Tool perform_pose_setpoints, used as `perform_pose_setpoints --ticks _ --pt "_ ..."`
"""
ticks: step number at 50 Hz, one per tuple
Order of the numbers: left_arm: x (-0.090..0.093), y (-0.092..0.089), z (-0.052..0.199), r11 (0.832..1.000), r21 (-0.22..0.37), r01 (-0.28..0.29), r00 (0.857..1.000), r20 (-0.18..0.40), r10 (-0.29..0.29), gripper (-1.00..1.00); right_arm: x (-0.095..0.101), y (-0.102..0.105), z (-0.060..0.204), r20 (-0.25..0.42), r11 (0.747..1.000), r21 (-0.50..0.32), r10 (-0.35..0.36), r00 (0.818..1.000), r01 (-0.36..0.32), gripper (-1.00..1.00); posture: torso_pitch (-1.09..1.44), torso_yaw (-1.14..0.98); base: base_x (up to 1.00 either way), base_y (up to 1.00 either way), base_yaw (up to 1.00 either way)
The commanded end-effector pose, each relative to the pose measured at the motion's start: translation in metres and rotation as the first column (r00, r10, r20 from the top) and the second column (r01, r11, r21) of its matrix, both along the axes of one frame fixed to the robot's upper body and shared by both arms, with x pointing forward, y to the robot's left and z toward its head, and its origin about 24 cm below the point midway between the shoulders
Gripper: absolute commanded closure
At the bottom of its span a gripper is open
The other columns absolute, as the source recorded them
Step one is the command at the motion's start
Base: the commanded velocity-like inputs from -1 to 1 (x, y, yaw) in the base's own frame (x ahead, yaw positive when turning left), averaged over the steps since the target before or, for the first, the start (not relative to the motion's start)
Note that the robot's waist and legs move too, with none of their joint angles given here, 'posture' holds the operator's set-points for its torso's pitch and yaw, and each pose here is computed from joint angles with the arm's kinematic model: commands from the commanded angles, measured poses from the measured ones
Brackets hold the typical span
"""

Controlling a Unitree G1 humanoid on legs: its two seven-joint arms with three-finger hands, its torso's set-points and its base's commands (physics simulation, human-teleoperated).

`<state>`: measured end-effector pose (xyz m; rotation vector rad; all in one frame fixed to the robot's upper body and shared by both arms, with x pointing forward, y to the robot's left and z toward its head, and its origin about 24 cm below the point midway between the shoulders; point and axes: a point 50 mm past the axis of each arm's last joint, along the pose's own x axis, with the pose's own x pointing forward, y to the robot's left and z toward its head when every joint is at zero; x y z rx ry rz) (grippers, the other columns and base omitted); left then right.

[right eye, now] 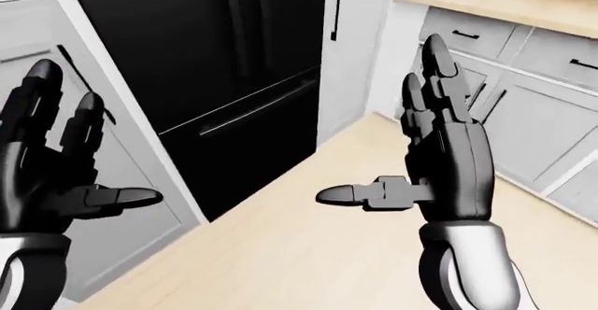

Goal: Navigate to the stove.

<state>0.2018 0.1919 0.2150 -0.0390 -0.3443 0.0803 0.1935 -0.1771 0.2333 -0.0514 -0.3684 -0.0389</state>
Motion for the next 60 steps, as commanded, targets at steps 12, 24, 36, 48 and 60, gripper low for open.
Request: perform_pose_setpoints --ticks 12,24,36,48,60 --pt "-0.0014 -0.0005 0.0072 1.0 0.015 -0.001 0.998 0.056 0.0 -1.0 -0.0024 0.0014 0.0086 0.056 1.0 0.001 0.007 0.998 -0.007 -1.0 0.0 0.0 0.0 0.0 -0.57" --pt "-0.0018 -0.0008 0.0055 1.0 0.015 0.0 0.999 0.055 -0.001 -1.0 -0.0026 0.0007 0.0058 0.053 1.0 0.003 0.005 0.999 -0.005 -1.0 0.0 0.0 0.0 0.0 -0.57" --pt "-0.0019 0.0002 0.0042 1.0 0.018 -0.004 0.999 0.052 0.004 -1.0 -0.003 0.0004 0.0062 0.053 1.0 0.005 0.002 0.999 -0.002 -1.0 0.0 0.0 0.0 0.0 -0.57" --pt "0.0002 -0.0004 0.0031 1.0 0.02 0.0 0.999 0.054 -0.001 -1.0 -0.0021 0.0007 0.0043 0.051 1.0 0.009 0.002 0.999 -0.002 -1.0 0.0 0.0 0.0 0.0 -0.57" --pt "-0.0021 -0.001 0.0039 1.0 0.017 0.003 0.999 0.053 -0.004 -1.0 -0.0022 -0.0004 0.0031 0.05 1.0 0.009 -0.003 0.999 0.002 -1.0 0.0 0.0 0.0 0.0 -0.57"
